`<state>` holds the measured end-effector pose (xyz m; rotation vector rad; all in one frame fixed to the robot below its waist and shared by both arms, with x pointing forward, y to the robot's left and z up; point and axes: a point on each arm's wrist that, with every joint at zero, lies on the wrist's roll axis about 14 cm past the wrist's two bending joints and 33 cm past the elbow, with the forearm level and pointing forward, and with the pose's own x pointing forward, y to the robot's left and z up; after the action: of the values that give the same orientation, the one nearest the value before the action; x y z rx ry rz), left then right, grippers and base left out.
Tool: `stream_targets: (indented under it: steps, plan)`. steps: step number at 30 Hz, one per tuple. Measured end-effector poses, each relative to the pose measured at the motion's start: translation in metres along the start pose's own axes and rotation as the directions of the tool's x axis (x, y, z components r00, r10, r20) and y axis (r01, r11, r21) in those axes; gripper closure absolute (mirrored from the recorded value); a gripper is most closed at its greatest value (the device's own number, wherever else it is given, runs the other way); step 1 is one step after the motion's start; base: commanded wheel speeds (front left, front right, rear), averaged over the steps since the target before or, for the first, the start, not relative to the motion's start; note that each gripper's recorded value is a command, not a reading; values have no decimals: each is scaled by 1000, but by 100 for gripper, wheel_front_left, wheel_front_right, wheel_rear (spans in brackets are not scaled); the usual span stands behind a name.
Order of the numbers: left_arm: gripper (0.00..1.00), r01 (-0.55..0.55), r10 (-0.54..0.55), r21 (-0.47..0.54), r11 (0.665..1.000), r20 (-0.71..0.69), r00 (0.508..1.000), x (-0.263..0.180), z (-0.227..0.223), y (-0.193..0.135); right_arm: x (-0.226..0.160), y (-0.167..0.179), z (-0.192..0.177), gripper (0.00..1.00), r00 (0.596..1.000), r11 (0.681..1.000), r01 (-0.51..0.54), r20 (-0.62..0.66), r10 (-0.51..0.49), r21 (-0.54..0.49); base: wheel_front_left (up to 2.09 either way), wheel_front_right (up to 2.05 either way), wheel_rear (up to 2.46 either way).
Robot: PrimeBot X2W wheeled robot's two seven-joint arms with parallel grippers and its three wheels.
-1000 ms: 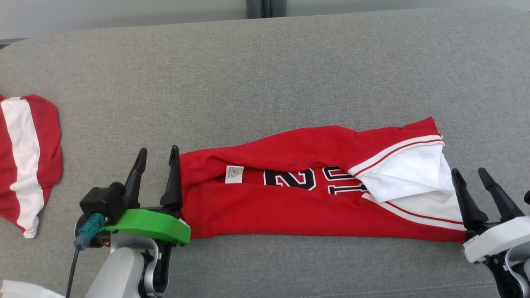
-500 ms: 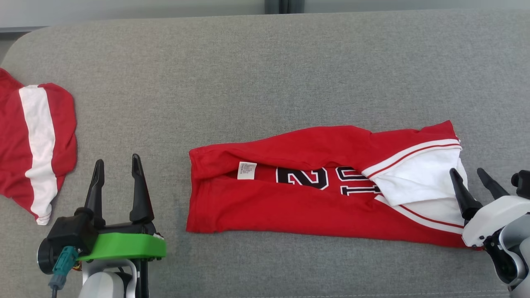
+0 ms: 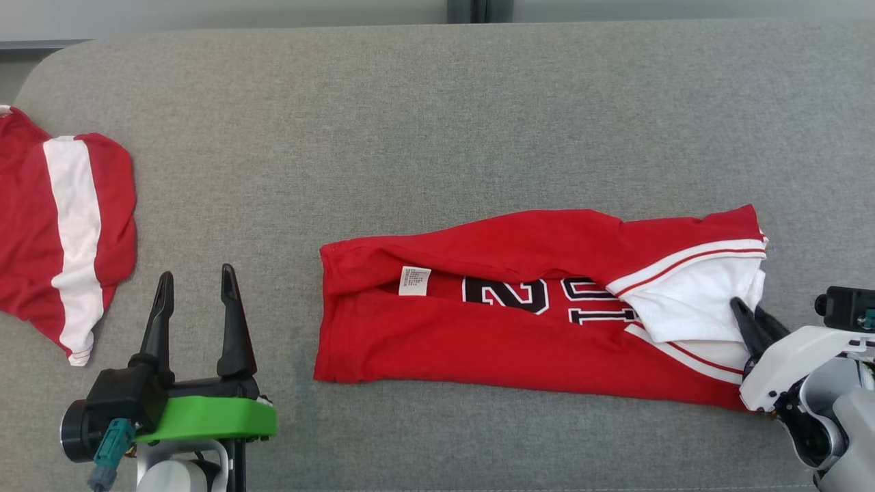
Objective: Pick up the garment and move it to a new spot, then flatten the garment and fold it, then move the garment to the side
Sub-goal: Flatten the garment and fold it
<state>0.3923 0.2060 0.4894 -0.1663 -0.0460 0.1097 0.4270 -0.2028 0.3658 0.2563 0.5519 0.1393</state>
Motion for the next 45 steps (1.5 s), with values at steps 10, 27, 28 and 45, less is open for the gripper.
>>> stream_targets:
  steps: [10, 27, 28, 45]
  plan:
    - [0, 9, -9, 1, 1000, 15, 1000, -7, 6, -5, -17, -34, 16, 100, 995, 996, 81, 54, -83, 38, 0, 0, 0]
    - [0, 44, -44, -5, 999, 32, 999, -17, 13, -14, -59, -63, 75, 100, 964, 990, 133, 235, -121, -36, 0, 0, 0]
    - [0, 47, -47, -5, 999, 33, 998, -17, 13, -16, -59, -54, 79, 100, 964, 993, 110, 250, -96, -43, 0, 0, 0]
    - [0, 43, -43, -13, 999, 26, 999, -20, 11, -15, -51, 122, 95, 100, 897, 938, -308, 280, 343, -162, 0, 0, 0]
